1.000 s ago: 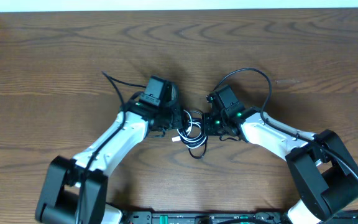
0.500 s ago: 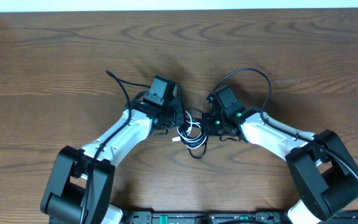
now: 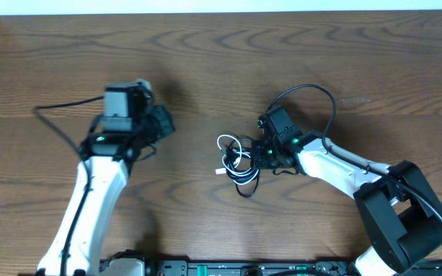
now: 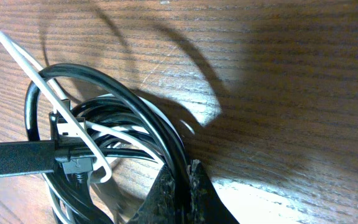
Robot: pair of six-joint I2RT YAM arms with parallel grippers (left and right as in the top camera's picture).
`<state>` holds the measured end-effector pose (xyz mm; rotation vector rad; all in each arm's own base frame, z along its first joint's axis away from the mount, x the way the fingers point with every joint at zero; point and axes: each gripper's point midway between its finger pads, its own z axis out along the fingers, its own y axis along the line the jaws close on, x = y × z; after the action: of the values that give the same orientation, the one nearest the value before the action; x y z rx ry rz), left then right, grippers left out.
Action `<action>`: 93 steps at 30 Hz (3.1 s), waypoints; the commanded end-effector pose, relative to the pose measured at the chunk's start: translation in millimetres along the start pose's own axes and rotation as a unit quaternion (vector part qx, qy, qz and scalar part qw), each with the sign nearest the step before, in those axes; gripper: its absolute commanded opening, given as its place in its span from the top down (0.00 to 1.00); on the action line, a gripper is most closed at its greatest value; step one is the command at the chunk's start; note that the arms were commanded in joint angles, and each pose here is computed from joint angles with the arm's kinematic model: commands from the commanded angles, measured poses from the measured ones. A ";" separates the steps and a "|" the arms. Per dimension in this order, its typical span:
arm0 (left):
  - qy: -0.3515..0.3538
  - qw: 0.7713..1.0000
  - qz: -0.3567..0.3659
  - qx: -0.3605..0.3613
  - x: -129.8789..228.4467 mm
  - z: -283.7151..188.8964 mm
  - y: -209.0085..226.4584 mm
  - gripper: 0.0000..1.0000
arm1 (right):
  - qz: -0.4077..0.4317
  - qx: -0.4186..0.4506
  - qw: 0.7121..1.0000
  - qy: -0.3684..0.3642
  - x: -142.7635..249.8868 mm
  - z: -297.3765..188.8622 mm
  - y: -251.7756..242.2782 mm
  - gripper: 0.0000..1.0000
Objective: Untangle cables
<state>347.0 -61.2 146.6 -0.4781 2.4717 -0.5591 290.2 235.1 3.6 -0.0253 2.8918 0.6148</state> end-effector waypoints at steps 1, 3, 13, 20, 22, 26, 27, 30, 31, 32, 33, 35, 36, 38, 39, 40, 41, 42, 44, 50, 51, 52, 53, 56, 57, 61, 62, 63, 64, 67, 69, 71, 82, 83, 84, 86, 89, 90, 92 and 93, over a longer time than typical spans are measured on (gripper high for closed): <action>0.005 1.000 -0.002 0.031 -2.7 -12.5 -6.4 0.64 | 0.005 0.025 1.000 -0.013 -3.2 -1.6 -7.7 0.99; 0.037 0.998 -0.001 0.044 11.9 -8.5 -12.9 0.58 | 0.004 0.024 1.000 -0.014 -3.8 -1.6 -7.3 0.99; 0.180 0.982 0.050 0.015 96.6 45.2 -35.7 0.45 | 0.004 0.023 1.000 -0.015 -4.5 -1.6 -6.8 0.99; 0.248 0.967 0.062 0.000 149.4 93.0 -43.9 0.46 | 0.004 0.023 1.000 -0.015 -4.4 -1.6 -6.8 0.99; 0.250 0.966 0.066 0.003 153.1 97.1 -46.9 0.46 | 0.004 0.023 1.000 -0.015 -4.4 -1.6 -6.8 0.99; 0.242 0.967 0.075 0.014 152.7 100.4 -53.8 0.46 | 0.004 0.023 1.000 -0.015 -4.4 -1.6 -6.8 0.99; 0.240 0.968 0.071 0.015 151.8 100.9 -54.8 0.46 | 0.004 0.023 1.000 -0.015 -4.5 -1.6 -6.8 0.99; 0.235 0.969 0.068 0.019 149.5 102.1 -57.4 0.56 | 0.004 0.023 1.000 -0.015 -4.4 -1.6 -6.8 0.99; 0.234 0.970 0.068 0.020 149.0 102.3 -57.8 0.60 | 0.004 0.023 1.000 -0.015 -4.4 -1.6 -6.8 0.99; 0.233 0.970 0.068 0.021 148.5 102.6 -58.2 0.70 | 0.004 0.023 1.000 -0.015 -4.4 -1.6 -6.8 0.99; 0.232 0.970 0.068 0.021 148.4 102.6 -58.5 0.75 | 0.004 0.023 1.000 -0.015 -4.4 -1.6 -6.8 0.99; 0.232 0.970 0.068 0.021 148.4 102.7 -58.4 0.87 | 0.004 0.023 1.000 -0.015 -4.3 -1.6 -6.8 0.99; 0.232 0.970 0.069 0.021 148.4 102.7 -58.4 0.92 | 0.004 0.023 1.000 -0.015 -4.2 -1.6 -6.9 0.99; 0.232 0.970 0.069 0.021 148.2 102.6 -58.4 0.92 | 0.004 0.023 1.000 -0.015 -4.2 -1.6 -6.9 0.99; 0.231 0.970 0.069 0.021 147.6 102.7 -58.2 0.92 | 0.004 0.023 1.000 -0.015 -4.2 -1.6 -6.9 0.99; 0.230 0.971 0.069 0.021 146.3 102.6 -57.6 0.92 | 0.004 0.023 1.000 -0.014 -3.9 -1.6 -7.1 0.99; 0.228 0.971 0.067 0.021 143.8 102.1 -56.7 0.92 | 0.004 0.024 1.000 -0.014 -3.6 -1.6 -7.4 0.99; 0.219 0.973 0.071 0.024 135.8 99.1 -54.8 0.93 | 0.005 0.026 1.000 -0.013 -3.1 -1.7 -8.3 0.99; 0.201 0.977 0.070 0.026 118.2 87.7 -48.7 0.92 | 0.010 0.030 0.999 -0.016 -6.8 -3.3 -13.5 0.99; 0.113 0.993 0.018 0.021 50.3 30.7 -17.8 0.93 | -0.010 0.061 0.996 -0.064 -40.9 -56.4 -23.9 0.99; 0.097 0.995 0.009 0.021 41.0 22.1 -13.3 0.93 | -0.014 0.074 0.994 -0.080 -47.6 -68.2 -25.9 0.99; 0.083 0.996 0.001 0.020 33.1 14.6 -9.1 0.93 | -0.021 0.081 0.992 -0.096 -53.7 -81.1 -25.5 0.99; 0.073 0.997 -0.005 0.019 27.6 9.3 -5.8 0.93 | -0.033 0.081 0.990 -0.109 -58.5 -93.3 -22.0 0.99; 0.047 0.999 -0.019 0.017 13.5 -2.0 2.6 0.92 | -0.061 0.071 0.986 -0.141 -66.7 -121.0 -9.7 0.99; 0.039 0.999 -0.024 0.016 9.3 -5.1 5.9 0.92 | -0.066 0.067 0.983 -0.156 -69.1 -131.4 -6.2 0.99; 0.022 0.999 -0.047 0.004 -2.0 -12.6 22.0 0.92 | -0.063 0.088 0.970 -0.216 -79.6 -166.2 -8.3 0.99; 0.019 0.998 -0.054 0.000 -4.1 -13.9 27.1 0.92 | -0.056 0.101 0.965 -0.235 -83.0 -176.0 -12.1 0.99; 0.017 0.998 -0.061 -0.004 -6.1 -15.2 32.0 0.93 | -0.050 0.111 0.962 -0.246 -84.7 -182.1 -15.1 0.99; 0.012 0.997 -0.072 -0.014 -9.3 -17.8 42.3 0.92 | -0.035 0.129 0.954 -0.269 -88.1 -194.0 -21.3 0.99; 0.006 0.996 -0.088 -0.032 -14.6 -24.7 64.4 0.93 | -0.031 0.116 0.951 -0.284 -89.7 -203.4 -16.4 0.99; 0.002 0.994 -0.099 -0.039 -16.5 -27.5 72.7 0.93 | -0.060 0.076 0.960 -0.264 -84.5 -197.0 -0.5 0.99; 0.002 0.993 -0.107 -0.042 -16.8 -29.3 77.6 0.92 | -0.102 0.017 0.967 -0.233 -74.8 -189.7 21.9 0.99; 0.088 0.994 -0.047 0.036 27.1 -16.2 13.6 0.20 | -0.059 0.108 0.968 -0.218 -64.7 -188.3 -16.8 0.89; 0.094 0.994 -0.036 0.041 31.1 -14.8 7.0 0.20 | -0.039 0.133 0.967 -0.216 -61.4 -189.4 -28.1 0.88; 0.103 0.993 -0.015 0.050 38.6 -12.5 -4.8 0.20 | -0.021 0.154 0.965 -0.212 -57.3 -190.3 -37.7 0.87; 0.117 0.991 0.013 0.064 50.8 -9.6 -22.8 0.20 | 0.013 0.186 0.962 -0.201 -48.1 -191.5 -54.7 0.86; 0.137 0.985 0.058 0.088 71.3 -5.0 -50.3 0.20 | 0.057 0.205 0.960 -0.184 -38.3 -192.8 -72.1 0.85; 0.144 0.983 0.067 0.094 77.4 -3.1 -57.5 0.20 | 0.072 0.208 0.959 -0.180 -35.9 -193.5 -76.9 0.84; 0.155 0.979 0.083 0.106 89.3 1.1 -72.2 0.20 | 0.090 0.210 0.958 -0.172 -32.3 -193.9 -82.6 0.83; 0.161 0.976 0.090 0.113 95.4 3.8 -80.1 0.20 | 0.098 0.209 0.958 -0.168 -30.8 -193.9 -84.9 0.82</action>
<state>297.3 -145.1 140.7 -0.1702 2.6585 -0.8432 288.4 92.9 143.4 0.2296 2.6771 0.0346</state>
